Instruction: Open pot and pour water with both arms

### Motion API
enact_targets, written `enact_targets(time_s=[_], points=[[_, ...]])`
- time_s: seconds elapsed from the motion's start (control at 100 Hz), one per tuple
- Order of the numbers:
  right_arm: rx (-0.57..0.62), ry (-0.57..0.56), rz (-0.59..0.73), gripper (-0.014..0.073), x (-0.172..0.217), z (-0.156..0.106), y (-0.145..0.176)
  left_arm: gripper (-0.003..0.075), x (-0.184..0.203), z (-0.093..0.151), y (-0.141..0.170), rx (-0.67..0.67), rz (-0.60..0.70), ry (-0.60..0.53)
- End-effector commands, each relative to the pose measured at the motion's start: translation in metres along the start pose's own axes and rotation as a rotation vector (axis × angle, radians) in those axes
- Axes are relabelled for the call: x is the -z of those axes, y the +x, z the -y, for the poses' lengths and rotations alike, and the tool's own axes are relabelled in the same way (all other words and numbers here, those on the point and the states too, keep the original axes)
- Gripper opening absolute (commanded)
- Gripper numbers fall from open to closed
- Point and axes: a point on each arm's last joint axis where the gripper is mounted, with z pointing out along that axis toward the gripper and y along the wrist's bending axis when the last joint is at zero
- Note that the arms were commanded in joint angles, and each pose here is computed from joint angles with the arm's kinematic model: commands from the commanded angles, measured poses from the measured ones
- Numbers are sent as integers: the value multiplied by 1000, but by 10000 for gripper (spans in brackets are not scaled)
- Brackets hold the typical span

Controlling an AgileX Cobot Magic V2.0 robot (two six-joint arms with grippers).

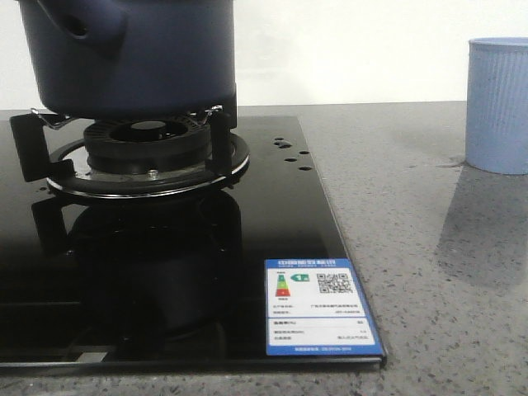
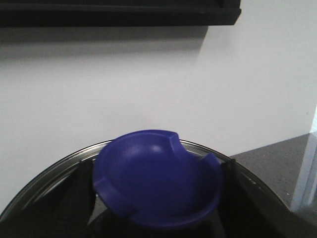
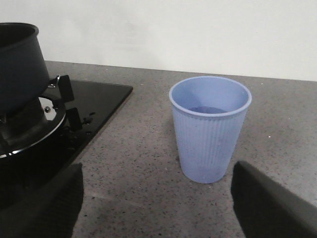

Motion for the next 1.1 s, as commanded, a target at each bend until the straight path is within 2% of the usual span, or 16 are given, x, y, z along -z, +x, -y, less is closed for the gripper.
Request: enact_targets(time_s=[0.0,0.31,0.49,0.81,1.09], points=[[80,25,116,554,-3,2,-11,330,13,-10,-33,-6,179,-65],[83,51,114,554,-38,6,-6,330,27,-23,-43,-9,219,-119],[-50,123,75,554,-63,16,2,330,29,-31,-44,-13,212,-150],[-43,160,40,554,-99,22,18,330,29,-33,-44,-15,216,-162],[-71,195,86,554,-126,27,31,330,29,-33,-44,-15,220,-164]])
